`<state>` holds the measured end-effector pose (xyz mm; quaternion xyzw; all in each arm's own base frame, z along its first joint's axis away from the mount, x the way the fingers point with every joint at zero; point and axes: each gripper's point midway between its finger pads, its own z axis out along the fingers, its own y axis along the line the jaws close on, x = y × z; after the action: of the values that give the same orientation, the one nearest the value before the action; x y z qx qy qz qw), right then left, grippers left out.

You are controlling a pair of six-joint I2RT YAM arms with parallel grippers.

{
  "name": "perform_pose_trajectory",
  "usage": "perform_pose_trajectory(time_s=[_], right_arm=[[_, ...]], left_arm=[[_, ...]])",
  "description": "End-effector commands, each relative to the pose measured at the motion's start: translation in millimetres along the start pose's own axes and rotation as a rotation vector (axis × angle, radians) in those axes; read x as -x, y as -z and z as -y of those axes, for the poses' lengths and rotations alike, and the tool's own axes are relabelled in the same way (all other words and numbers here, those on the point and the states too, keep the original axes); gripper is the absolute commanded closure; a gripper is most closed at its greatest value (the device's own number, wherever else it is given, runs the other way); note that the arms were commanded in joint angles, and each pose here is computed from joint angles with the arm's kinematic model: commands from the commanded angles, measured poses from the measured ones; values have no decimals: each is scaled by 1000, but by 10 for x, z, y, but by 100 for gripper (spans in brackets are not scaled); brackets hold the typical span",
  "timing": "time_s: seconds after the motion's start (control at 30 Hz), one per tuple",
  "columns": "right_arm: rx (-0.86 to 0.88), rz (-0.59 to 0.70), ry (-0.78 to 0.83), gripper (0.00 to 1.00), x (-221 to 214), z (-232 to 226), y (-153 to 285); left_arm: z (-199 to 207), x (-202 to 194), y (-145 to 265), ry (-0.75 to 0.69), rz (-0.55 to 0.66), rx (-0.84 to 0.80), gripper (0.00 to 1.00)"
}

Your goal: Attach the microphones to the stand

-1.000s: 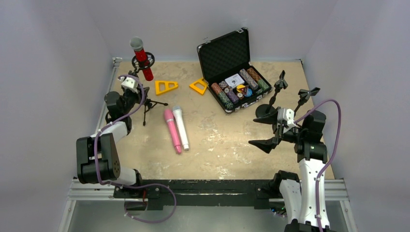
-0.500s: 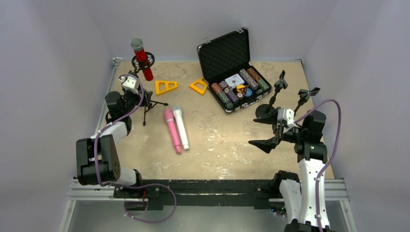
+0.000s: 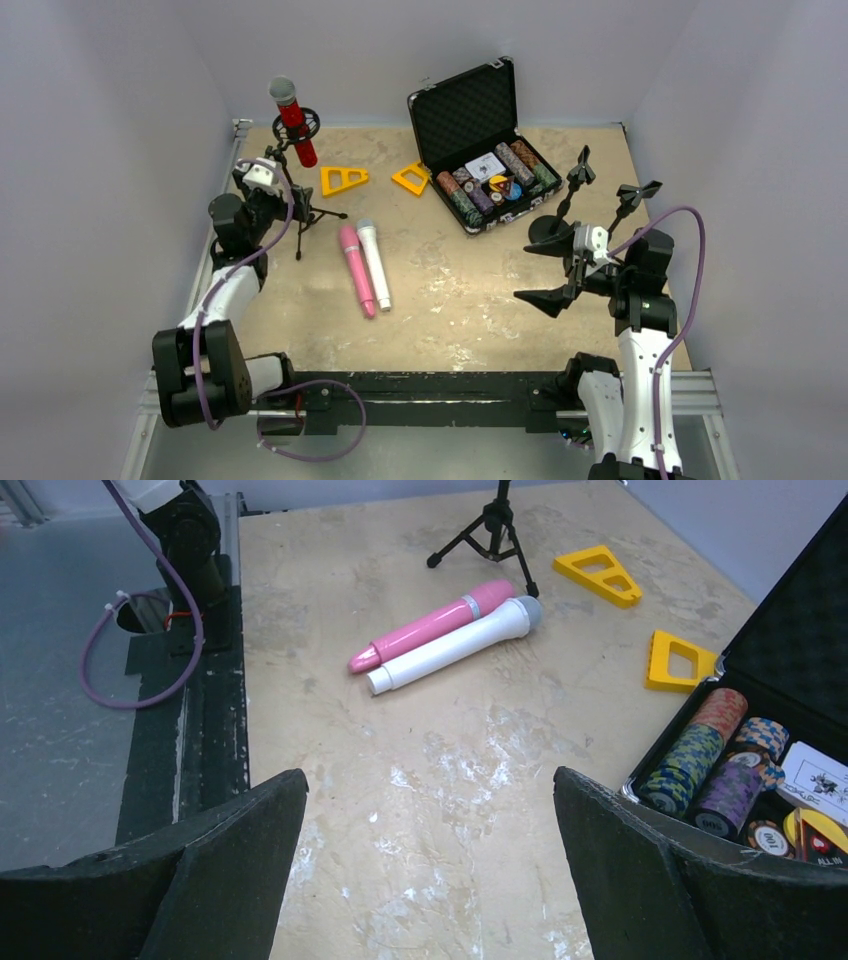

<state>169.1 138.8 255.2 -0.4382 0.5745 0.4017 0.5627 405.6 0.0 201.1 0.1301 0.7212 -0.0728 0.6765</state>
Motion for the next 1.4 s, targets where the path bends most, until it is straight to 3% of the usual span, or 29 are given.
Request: perform_pose_trajectory(time_s=[0.0,0.13,0.27,0.4,0.57,0.73,1.0,1.37], right_arm=[[-6,-2,46,3,54,7,12],[-22,-22,89,3,70,8,27],[-45,-67,120,2,127,-22,63],[-63,-123,126,2,200,-83,113],[-147,-222,114,1,331,-26,219],[-318,-226,34,1,644,168,305],[-696,-78,-93,3,1428,673,538],[-1095,-84,-352,14,1492,1758,964]], left_arm=[[-61,128,229,17,11,99,1],[-156,291,576,128,-25,254,1],[-16,604,997,178,10,292,1],[264,758,1328,250,8,244,1],[734,823,1509,300,9,68,1],[1110,742,1620,301,-10,-87,1],[1352,551,1752,247,30,-173,1],[1346,560,1722,261,51,-168,1]])
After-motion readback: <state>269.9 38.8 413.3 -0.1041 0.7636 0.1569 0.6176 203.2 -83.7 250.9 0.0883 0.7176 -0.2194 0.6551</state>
